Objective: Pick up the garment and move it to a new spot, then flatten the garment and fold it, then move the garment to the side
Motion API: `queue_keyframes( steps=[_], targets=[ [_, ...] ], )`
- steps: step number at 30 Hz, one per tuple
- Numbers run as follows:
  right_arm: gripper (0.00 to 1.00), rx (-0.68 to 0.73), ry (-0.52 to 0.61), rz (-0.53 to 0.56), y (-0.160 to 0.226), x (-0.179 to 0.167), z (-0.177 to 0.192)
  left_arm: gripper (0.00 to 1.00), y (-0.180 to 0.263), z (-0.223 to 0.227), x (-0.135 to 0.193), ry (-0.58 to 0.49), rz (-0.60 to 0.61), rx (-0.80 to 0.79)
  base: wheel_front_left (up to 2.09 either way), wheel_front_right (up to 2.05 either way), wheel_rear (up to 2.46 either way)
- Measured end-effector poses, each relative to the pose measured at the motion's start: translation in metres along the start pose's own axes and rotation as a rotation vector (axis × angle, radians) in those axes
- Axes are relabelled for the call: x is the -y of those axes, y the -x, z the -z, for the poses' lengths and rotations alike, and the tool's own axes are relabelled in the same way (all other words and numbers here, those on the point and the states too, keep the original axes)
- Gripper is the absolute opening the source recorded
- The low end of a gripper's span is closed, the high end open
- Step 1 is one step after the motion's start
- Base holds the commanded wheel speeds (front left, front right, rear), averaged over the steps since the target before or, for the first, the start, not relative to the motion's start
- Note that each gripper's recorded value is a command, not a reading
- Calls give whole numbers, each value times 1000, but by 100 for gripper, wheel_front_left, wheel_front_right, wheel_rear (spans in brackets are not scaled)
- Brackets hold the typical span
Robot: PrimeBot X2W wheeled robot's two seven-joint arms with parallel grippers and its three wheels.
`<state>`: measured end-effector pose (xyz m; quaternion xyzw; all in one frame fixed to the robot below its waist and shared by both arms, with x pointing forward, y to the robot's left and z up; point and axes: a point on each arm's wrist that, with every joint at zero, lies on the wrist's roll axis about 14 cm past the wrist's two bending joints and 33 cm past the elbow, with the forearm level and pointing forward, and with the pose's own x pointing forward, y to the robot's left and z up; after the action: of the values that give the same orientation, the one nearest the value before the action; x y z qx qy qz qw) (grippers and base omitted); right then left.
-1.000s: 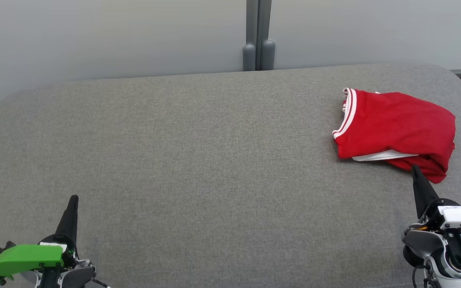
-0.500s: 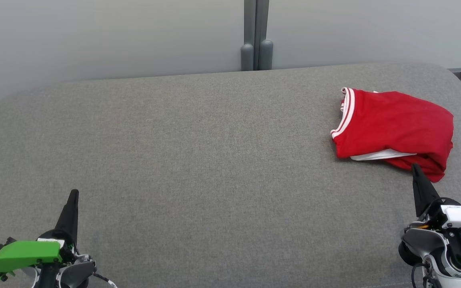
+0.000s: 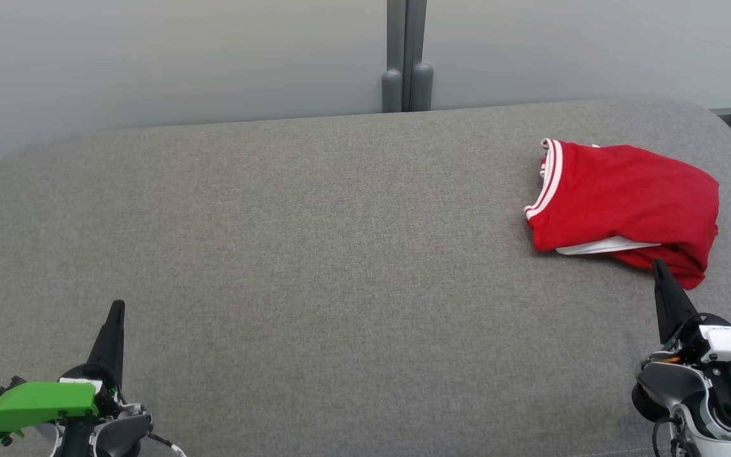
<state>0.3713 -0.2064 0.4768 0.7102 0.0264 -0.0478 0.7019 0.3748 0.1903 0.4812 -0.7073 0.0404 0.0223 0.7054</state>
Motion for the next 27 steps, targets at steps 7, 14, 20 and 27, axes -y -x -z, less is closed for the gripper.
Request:
queue_keyframes(
  steps=[7, 14, 20, 27],
  targets=[
    [0, 0, -2, -1, 0, 0, 0, 0, 0, 0, 0, 0, 1, 0, 0, 0, 0],
    [0, 0, -2, -2, 0, -1, 0, 0, 0, 0, 0, 0, 1, 0, 0, 0, 0],
    [0, 0, -2, -3, 0, -1, 0, 0, 0, 0, 0, 0, 1, 0, 0, 0, 0],
    [0, 0, -2, -3, 0, -1, 0, 0, 0, 0, 1, 0, 2, 0, 0, 0, 0]
  ],
)
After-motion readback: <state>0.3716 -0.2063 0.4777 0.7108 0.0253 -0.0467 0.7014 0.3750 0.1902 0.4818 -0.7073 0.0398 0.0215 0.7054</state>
